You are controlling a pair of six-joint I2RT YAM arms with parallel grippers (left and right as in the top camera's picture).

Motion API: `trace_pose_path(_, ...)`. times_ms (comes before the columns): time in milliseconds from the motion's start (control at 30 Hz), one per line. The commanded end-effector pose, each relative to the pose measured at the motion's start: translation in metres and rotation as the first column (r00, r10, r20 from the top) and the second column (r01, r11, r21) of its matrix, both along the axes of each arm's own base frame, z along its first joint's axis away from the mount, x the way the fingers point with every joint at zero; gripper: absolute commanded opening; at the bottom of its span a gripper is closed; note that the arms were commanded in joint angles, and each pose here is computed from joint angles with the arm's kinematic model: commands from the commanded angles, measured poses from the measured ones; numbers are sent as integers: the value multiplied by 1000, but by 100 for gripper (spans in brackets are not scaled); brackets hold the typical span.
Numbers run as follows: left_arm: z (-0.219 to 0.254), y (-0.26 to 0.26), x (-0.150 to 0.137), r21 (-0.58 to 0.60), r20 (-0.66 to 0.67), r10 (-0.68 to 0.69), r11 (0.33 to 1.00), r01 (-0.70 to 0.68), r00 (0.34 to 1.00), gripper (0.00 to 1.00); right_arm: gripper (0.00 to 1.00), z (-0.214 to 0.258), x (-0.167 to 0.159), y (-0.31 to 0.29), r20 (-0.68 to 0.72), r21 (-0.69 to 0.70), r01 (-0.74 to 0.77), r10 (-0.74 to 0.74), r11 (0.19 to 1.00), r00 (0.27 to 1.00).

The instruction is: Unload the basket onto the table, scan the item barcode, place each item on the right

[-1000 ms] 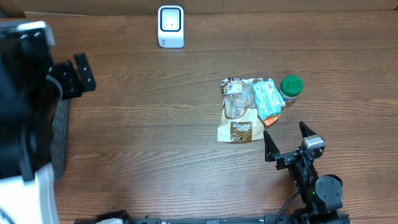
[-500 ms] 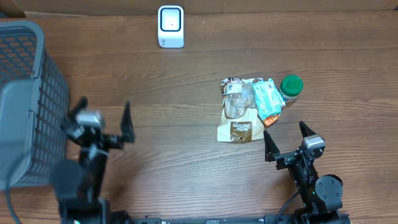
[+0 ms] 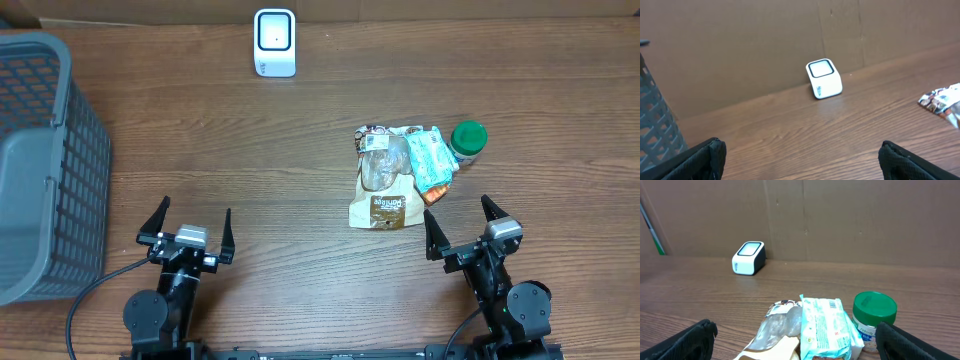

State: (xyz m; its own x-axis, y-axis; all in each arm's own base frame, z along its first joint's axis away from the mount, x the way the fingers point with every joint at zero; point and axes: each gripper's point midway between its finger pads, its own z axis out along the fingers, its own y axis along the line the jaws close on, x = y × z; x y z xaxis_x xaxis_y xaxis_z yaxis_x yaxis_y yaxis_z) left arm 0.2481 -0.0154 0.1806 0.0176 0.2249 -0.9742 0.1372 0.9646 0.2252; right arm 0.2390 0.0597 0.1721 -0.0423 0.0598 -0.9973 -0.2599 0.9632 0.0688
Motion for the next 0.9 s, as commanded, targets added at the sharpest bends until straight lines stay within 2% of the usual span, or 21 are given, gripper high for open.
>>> trace_pose_path(0, -1, -3, -2, 65, 29, -14, 998, 12, 999, 100, 100, -1, 0, 1, 5, 3, -2, 2, 1000, 1000)
trace_pose_path(133, -5, -4, -4, 63, 19, -19, 998, 17, 1000, 100, 100, -1, 0, 1, 5, 3, -2, 2, 1000, 1000)
trace_pose_path(233, -20, -4, -5, 54, -45, -17, 998, 20, 999, 100, 100, -1, 0, 1, 5, 3, -2, 2, 1000, 1000)
trace_pose_path(300, -19, -4, -5, 22, -45, -15, 1000, 16, 999, 100, 100, -1, 0, 1, 5, 3, -2, 2, 1000, 1000)
trace_pose_path(867, -19, -4, -5, 22, -44, -15, 1000, 16, 999, 100, 100, -1, 0, 1, 5, 3, -2, 2, 1000, 1000)
